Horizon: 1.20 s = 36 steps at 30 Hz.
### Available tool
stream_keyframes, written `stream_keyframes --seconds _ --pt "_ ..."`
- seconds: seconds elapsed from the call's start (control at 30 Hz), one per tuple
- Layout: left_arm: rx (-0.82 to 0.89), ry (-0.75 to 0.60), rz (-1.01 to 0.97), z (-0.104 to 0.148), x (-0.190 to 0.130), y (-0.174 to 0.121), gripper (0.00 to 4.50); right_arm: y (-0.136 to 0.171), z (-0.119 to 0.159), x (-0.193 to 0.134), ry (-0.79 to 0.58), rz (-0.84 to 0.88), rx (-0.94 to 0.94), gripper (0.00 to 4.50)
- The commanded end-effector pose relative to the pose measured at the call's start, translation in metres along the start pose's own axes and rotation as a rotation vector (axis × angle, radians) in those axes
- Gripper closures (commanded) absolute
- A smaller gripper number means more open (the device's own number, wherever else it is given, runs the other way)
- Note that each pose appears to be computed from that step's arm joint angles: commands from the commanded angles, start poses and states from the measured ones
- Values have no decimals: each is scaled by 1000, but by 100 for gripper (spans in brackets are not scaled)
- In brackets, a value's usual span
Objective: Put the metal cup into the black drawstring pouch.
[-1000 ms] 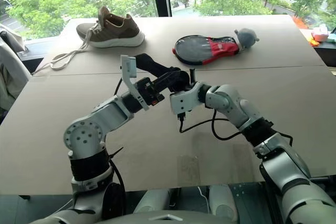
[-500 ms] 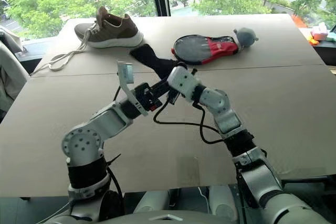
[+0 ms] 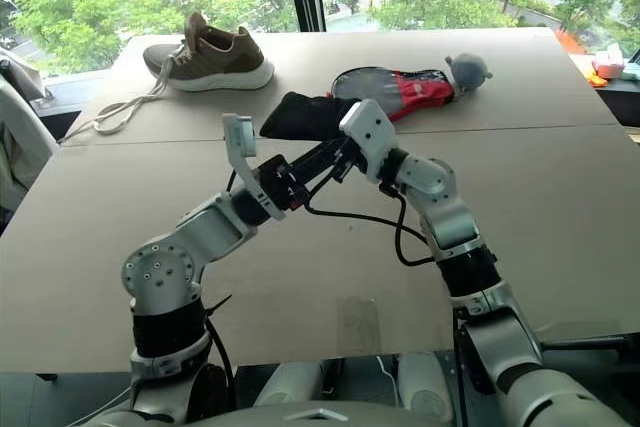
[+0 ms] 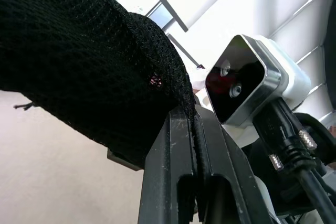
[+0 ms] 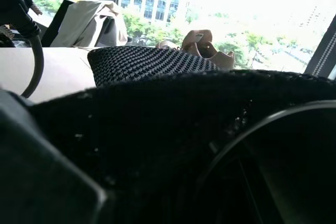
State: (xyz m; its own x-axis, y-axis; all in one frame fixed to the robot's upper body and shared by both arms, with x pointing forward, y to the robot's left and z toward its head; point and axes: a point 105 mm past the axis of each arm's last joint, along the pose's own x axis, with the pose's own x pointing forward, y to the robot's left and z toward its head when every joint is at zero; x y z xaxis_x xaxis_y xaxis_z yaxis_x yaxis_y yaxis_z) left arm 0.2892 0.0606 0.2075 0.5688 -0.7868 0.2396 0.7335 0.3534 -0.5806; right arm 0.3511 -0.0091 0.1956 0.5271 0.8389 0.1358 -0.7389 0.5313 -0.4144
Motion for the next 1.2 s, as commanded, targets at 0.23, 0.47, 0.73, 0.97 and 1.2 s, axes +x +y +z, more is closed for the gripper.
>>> stream_keyframes --seconds 0.23,0.47,0.73,0.97,1.2 --pt "-3 -33 -77 9 6 -14 450 2 -1 -3 52 51 -382 168" --pt "-9 -102 29 26 0 13 450 0 0 -22 72 134 -478 116" --pt "-57 -140 13 33 0 18 450 6 9 -39 91 253 -550 116" --pt "-93 -156 -32 38 6 10 450 11 8 -40 101 231 -444 116" --pt "-111 -147 -64 36 7 1 450 14 4 -33 105 178 -379 169"
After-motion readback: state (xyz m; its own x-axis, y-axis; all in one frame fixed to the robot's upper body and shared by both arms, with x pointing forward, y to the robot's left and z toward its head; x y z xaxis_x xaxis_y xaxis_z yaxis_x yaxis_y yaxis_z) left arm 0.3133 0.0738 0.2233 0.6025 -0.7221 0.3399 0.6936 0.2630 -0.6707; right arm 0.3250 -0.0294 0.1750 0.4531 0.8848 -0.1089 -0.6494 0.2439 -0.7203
